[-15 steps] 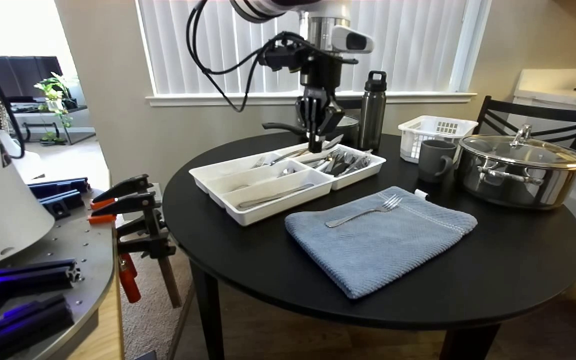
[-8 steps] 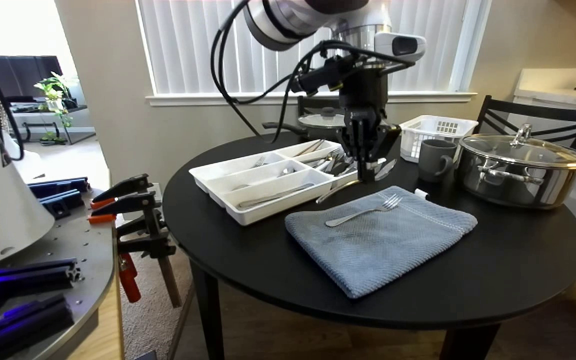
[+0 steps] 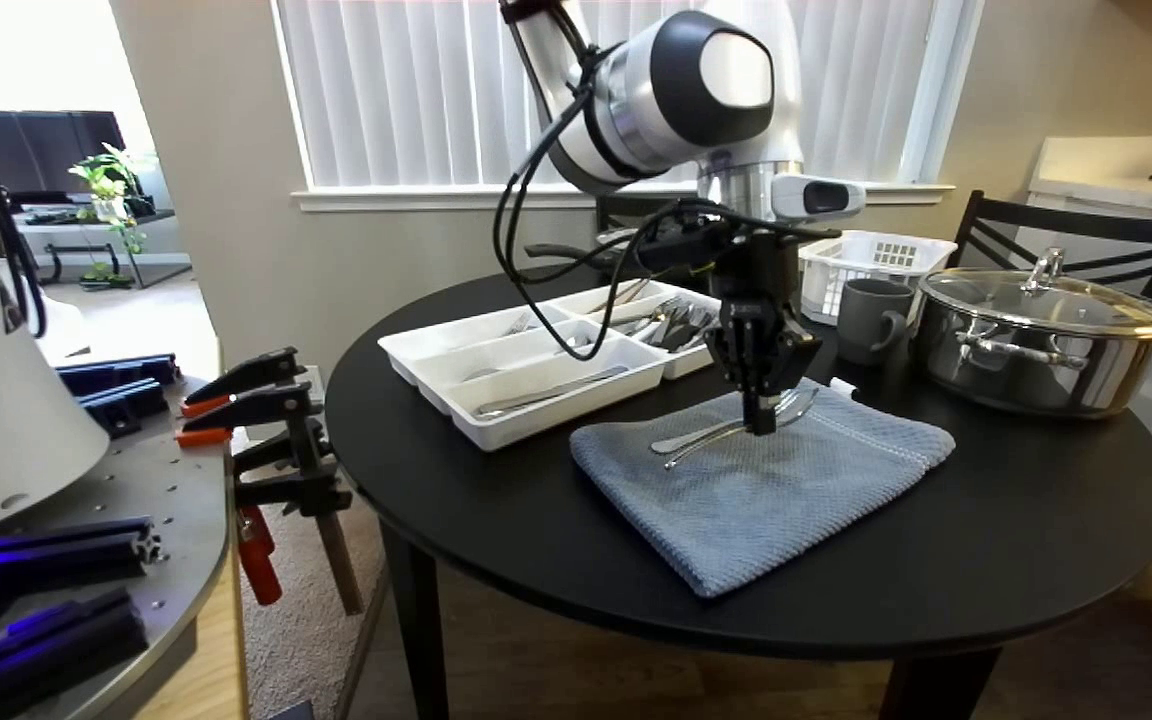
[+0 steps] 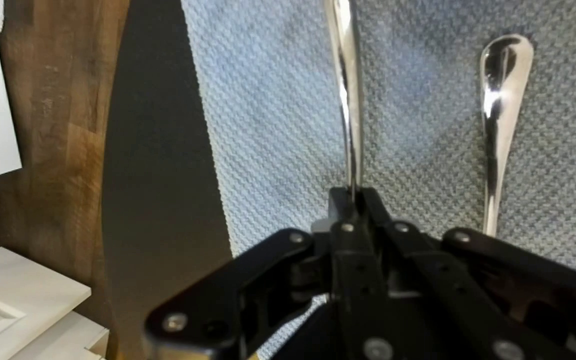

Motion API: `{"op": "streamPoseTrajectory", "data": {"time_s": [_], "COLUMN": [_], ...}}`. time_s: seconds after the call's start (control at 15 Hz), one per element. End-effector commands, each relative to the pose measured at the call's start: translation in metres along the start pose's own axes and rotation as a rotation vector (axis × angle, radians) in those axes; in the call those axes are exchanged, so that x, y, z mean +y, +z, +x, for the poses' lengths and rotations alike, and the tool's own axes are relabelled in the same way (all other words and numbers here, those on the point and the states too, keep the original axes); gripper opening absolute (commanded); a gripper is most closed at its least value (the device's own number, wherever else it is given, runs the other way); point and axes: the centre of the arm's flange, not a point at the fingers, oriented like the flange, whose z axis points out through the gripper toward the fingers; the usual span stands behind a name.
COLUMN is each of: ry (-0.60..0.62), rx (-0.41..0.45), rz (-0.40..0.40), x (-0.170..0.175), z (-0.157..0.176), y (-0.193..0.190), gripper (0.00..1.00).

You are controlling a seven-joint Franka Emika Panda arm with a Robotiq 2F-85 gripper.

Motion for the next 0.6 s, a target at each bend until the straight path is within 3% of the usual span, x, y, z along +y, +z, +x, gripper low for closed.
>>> {"op": "streamPoseTrajectory", "data": {"time_s": [0.0,0.53], "ry": [0.043,0.184], "rx": [-0.004,-0.008], "rz": [-0.021,0.041], "x": [-0.008,-0.013], "z": [0.021,0.032], "y": [0.007,0.014], "gripper": [0.02,0.02]}}
